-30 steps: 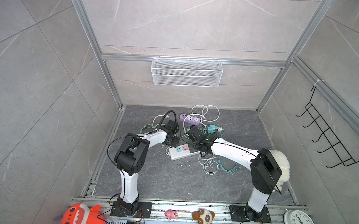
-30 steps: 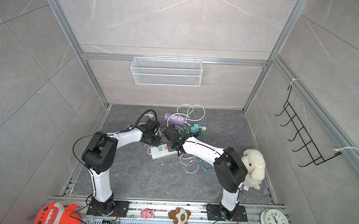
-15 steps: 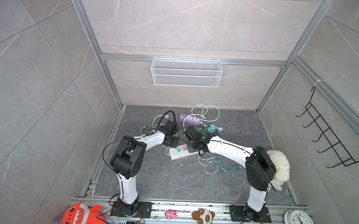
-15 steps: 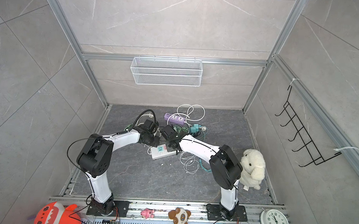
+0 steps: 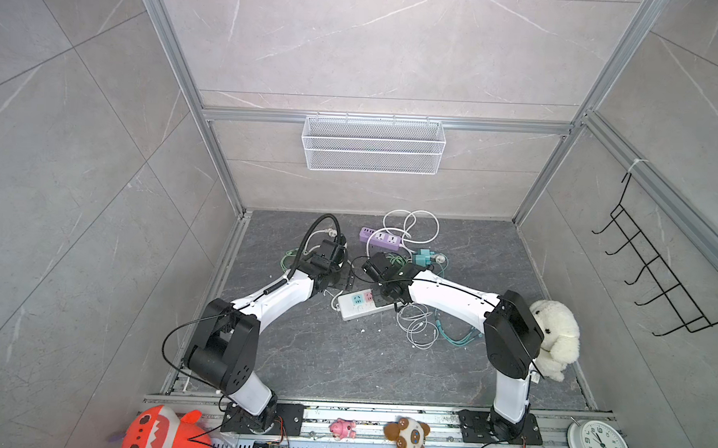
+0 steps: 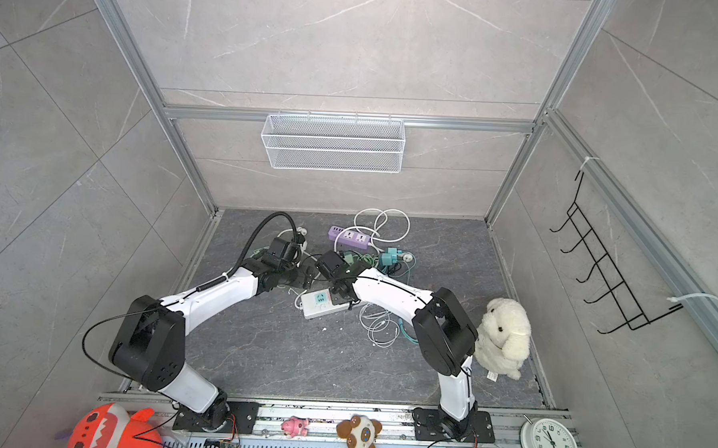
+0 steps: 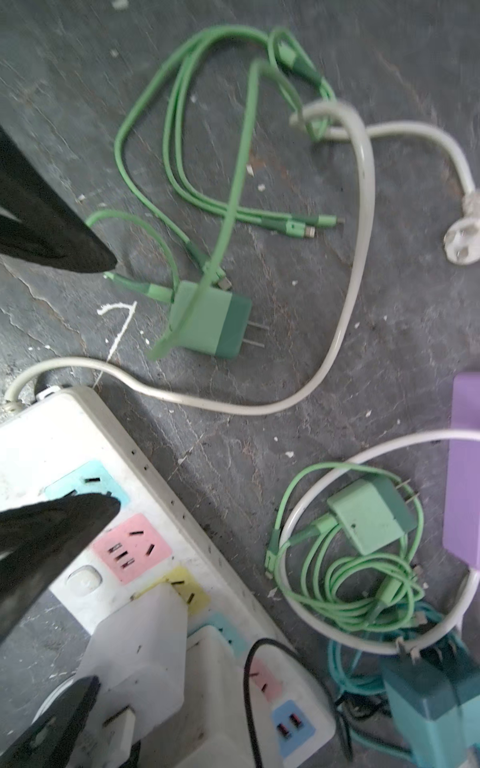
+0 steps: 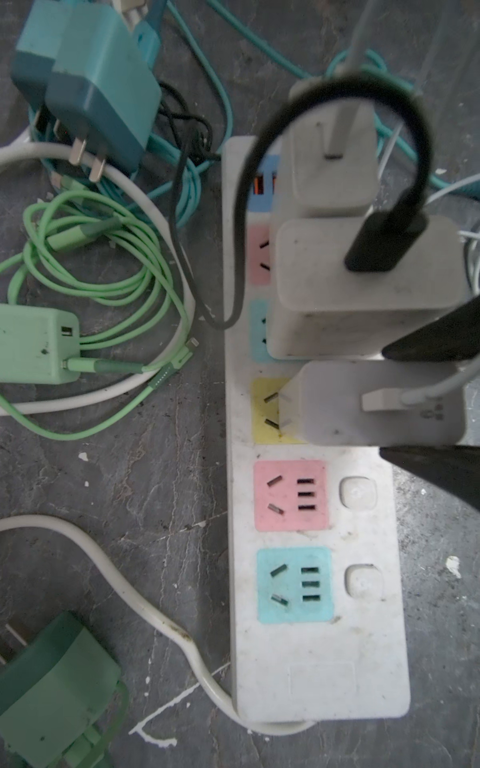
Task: Insert the plug
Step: 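Open the right gripper off the plugged charger while left gripper grasps green charger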
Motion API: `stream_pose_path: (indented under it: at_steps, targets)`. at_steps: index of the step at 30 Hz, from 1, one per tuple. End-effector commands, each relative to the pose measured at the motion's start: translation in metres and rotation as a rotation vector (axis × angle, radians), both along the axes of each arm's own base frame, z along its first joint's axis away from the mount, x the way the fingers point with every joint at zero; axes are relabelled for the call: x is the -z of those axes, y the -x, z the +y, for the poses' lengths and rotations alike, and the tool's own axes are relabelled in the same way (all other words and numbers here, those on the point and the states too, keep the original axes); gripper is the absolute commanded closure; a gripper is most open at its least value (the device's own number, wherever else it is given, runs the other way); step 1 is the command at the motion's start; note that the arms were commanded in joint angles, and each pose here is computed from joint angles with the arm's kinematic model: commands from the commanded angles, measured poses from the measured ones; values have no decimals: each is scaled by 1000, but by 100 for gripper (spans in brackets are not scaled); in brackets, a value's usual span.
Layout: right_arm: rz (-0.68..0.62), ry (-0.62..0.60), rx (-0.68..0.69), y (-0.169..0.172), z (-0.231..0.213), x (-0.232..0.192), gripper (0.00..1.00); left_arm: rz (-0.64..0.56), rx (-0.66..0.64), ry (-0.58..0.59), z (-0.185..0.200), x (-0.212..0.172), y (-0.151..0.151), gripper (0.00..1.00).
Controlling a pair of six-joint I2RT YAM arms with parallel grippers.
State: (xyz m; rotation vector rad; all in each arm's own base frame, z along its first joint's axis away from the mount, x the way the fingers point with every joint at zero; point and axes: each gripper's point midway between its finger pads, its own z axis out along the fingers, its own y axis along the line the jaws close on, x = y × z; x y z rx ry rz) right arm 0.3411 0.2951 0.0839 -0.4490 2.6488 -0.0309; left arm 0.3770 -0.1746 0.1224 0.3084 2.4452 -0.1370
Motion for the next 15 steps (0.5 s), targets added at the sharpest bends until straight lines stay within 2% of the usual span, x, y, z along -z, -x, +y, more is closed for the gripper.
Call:
stream_pose_path:
  at_steps: [1, 5, 7, 10, 15]
  targets:
    - [204, 87, -2, 31, -13, 73, 90, -35, -150, -39, 33, -6, -3, 11]
    - [177, 9, -21, 30, -3, 53, 81, -18, -206, -45, 49, 6, -1, 10]
    - [158, -31, -34, 28, 3, 39, 74, -30, -218, -54, 52, 12, -3, 9]
    - [118, -85, -57, 23, 13, 18, 63, -39, -219, -57, 52, 20, -10, 9]
    - [67, -114, -76, 14, 20, -7, 52, -43, -172, -28, 39, 24, -22, 10]
